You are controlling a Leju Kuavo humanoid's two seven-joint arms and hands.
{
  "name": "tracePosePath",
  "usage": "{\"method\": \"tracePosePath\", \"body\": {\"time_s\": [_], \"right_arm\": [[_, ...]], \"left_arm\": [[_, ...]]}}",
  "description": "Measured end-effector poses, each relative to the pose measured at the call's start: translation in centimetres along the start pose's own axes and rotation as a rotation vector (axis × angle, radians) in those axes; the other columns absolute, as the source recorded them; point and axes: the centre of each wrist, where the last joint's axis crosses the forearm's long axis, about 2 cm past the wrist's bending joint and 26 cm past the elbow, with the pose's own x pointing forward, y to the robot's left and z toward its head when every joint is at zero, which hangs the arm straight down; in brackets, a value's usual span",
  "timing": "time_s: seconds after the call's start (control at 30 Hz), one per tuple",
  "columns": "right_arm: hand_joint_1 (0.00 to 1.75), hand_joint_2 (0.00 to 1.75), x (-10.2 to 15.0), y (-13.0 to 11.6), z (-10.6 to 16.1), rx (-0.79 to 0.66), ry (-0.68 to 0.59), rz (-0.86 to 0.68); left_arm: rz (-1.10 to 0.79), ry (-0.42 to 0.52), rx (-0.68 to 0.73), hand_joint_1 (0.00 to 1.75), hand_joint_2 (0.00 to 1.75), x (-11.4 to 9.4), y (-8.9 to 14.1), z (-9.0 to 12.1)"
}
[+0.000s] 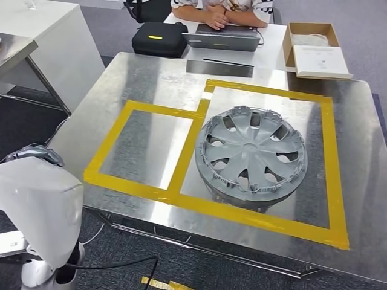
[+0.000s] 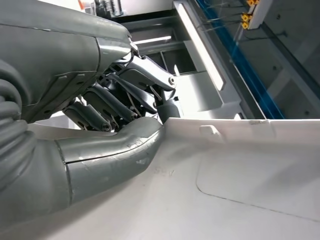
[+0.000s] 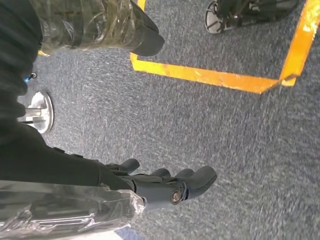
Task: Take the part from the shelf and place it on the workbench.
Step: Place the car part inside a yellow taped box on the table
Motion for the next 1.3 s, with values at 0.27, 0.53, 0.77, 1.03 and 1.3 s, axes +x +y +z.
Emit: {"method": "tracePosePath", "body": {"time_s": [0.27, 0.53, 0.77, 1.03, 1.3], "right_arm": [[0.00, 1.75, 0.2, 0.2, 0.0, 0.005, -0.006, 0.001], [0.00, 1.75, 0.1, 0.2, 0.0, 0.007, -0.005, 0.006], [0.00, 1.75, 0.2, 0.1, 0.0, 0.018, -0.008, 0.018], [0.00, 1.75, 0.3, 0.1, -0.1, 0.026, -0.011, 0.037], [0.00, 1.75, 0.5, 0.0, -0.1, 0.031, -0.017, 0.052]], "left_arm": [[0.008, -0.001, 0.008, 1.75, 1.75, -0.1, -0.1, -0.7], [0.009, 0.029, 0.029, 1.75, 1.75, -0.5, 0.0, -0.9], [0.009, 0.080, 0.102, 1.75, 1.75, -2.1, 1.3, -3.2], [0.051, 0.130, 0.144, 1.75, 1.75, -4.3, 3.3, -5.8], [0.057, 0.134, 0.117, 1.75, 1.75, -6.2, 5.3, -9.0]]}}
